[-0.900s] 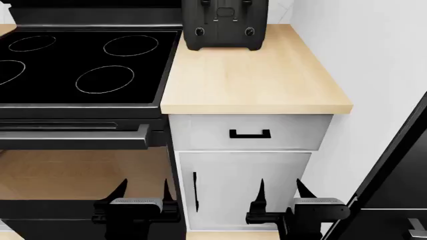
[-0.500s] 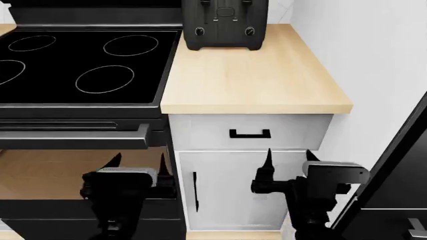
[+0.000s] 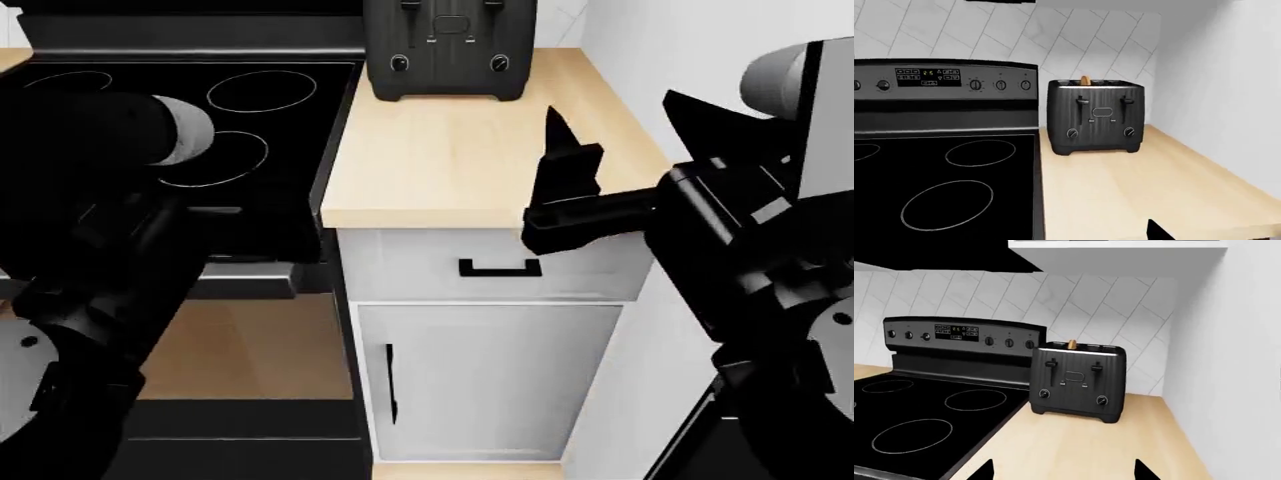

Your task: Push down the lever of the toaster to turn it on.

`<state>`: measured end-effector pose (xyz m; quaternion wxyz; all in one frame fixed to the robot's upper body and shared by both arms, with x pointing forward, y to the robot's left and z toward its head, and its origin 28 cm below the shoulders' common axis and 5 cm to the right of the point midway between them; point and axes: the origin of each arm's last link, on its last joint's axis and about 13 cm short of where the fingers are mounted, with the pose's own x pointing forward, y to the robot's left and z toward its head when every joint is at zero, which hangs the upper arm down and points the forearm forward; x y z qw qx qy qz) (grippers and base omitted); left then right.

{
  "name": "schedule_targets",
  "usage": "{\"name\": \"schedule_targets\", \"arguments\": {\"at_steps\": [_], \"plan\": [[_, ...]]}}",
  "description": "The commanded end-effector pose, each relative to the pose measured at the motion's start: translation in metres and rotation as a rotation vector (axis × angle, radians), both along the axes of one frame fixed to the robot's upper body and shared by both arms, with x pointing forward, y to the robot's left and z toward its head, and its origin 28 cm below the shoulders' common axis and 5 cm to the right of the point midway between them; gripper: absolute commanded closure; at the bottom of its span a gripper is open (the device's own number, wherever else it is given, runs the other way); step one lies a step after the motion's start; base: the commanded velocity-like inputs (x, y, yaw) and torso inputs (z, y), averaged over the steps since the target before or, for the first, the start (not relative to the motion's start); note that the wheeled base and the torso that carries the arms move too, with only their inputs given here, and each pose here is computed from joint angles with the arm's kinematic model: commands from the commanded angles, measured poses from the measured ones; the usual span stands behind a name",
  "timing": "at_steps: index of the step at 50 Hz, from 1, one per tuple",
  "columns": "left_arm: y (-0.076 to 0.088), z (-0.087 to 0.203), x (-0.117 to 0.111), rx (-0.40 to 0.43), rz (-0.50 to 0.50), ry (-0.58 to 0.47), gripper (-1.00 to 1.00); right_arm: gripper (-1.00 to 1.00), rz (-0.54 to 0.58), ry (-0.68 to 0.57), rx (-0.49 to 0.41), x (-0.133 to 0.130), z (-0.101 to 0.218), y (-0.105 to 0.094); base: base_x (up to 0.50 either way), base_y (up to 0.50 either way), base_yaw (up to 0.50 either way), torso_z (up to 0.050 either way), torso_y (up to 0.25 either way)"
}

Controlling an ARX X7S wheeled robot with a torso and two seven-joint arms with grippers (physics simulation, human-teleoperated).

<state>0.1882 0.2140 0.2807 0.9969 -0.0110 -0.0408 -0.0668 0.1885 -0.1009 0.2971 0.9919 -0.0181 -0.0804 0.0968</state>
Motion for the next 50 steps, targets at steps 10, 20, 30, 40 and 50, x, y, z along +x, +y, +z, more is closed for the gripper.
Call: {"name": "schedule_targets", "arguments": {"at_steps": [10, 20, 30, 40, 50], "plan": [[0.008, 0.011, -0.023, 0.11, -0.047, -0.009, -1.0, -1.0, 0.012, 0.079, -0.063, -0.025, 0.007, -0.005, 0.0, 0.0, 0.0, 0.0, 0.0], [0.008, 0.009, -0.025, 0.112, -0.046, -0.012, -1.0, -1.0, 0.018, 0.081, -0.063, -0.023, 0.006, -0.004, 0.0, 0.0, 0.0, 0.0, 0.0], [0.009, 0.011, -0.025, 0.116, -0.044, -0.017, -1.0, -1.0, 0.089, 0.057, -0.083, -0.028, 0.007, -0.002, 0.23, 0.28, 0.0, 0.0, 0.0], [0.008, 0.015, -0.025, 0.117, -0.043, -0.022, -1.0, -1.0, 0.089, 0.059, -0.074, -0.027, 0.007, -0.003, 0.39, 0.38, 0.0, 0.0, 0.0], [0.007, 0.023, -0.025, 0.119, -0.042, -0.025, -1.0, -1.0, 0.09, 0.065, -0.059, -0.027, 0.008, -0.003, 0.5, 0.14, 0.0, 0.0, 0.001]]}}
